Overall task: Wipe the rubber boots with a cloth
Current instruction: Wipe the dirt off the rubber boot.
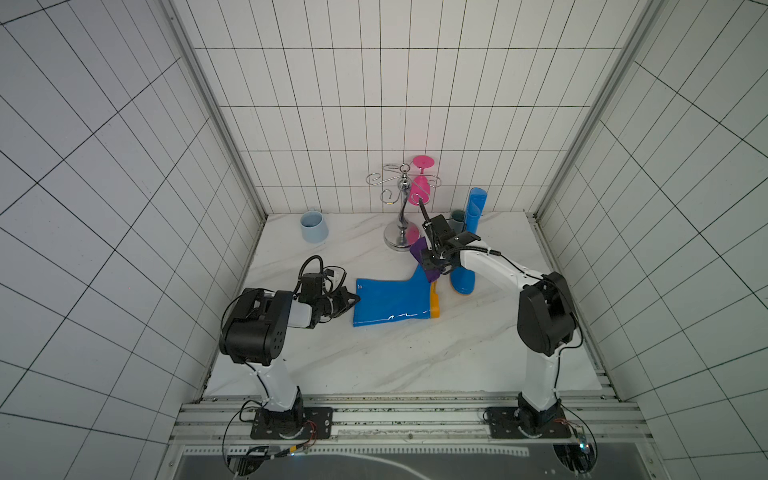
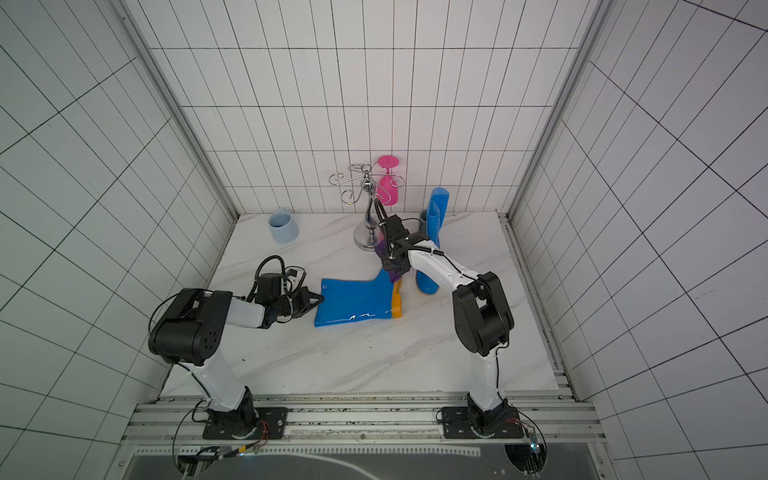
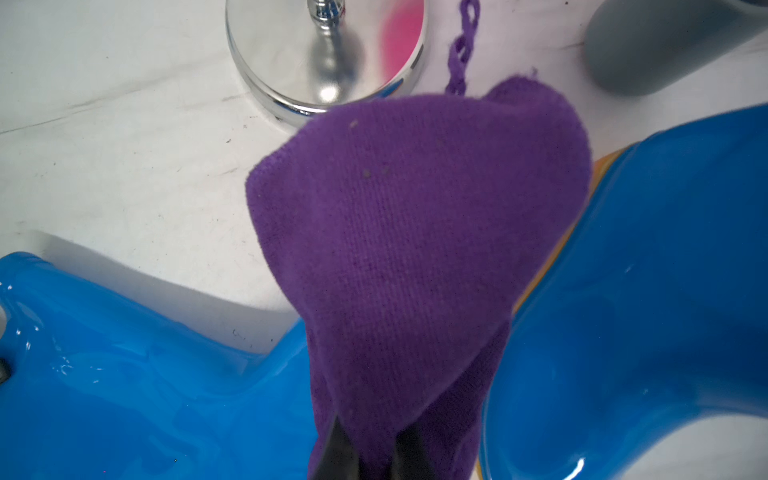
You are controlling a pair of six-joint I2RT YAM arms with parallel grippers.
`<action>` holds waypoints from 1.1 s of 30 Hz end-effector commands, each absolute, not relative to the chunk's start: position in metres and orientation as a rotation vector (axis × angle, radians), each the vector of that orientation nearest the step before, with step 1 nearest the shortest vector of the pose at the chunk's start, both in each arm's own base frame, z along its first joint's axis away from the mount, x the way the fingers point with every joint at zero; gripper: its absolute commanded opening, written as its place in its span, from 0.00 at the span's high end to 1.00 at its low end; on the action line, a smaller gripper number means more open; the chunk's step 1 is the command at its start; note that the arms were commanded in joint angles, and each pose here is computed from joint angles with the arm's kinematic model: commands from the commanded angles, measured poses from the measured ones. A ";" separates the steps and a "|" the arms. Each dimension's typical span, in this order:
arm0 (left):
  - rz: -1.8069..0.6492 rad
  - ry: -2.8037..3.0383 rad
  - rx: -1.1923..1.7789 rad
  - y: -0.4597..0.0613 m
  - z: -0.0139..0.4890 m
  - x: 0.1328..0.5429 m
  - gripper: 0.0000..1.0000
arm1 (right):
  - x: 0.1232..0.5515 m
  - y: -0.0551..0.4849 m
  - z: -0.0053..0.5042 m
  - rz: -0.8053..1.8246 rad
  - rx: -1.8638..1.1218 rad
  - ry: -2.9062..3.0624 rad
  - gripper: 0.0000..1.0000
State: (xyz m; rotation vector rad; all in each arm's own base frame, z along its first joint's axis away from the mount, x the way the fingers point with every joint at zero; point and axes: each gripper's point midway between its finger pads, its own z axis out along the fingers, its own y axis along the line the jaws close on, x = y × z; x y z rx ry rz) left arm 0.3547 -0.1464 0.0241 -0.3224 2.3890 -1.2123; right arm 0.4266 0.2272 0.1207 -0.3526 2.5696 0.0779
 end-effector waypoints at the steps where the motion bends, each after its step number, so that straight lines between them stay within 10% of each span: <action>1: -1.195 2.415 -0.321 -0.147 0.018 0.353 1.00 | 0.385 0.232 0.088 0.092 -0.390 2.655 1.00; 20: -1.195 2.413 -0.319 -0.147 0.019 0.352 1.00 | 0.247 0.238 0.045 0.104 -0.511 2.811 1.00; 33: -1.205 2.411 -0.309 -0.149 0.019 0.351 1.00 | 0.414 0.242 0.144 0.021 -0.418 2.550 1.00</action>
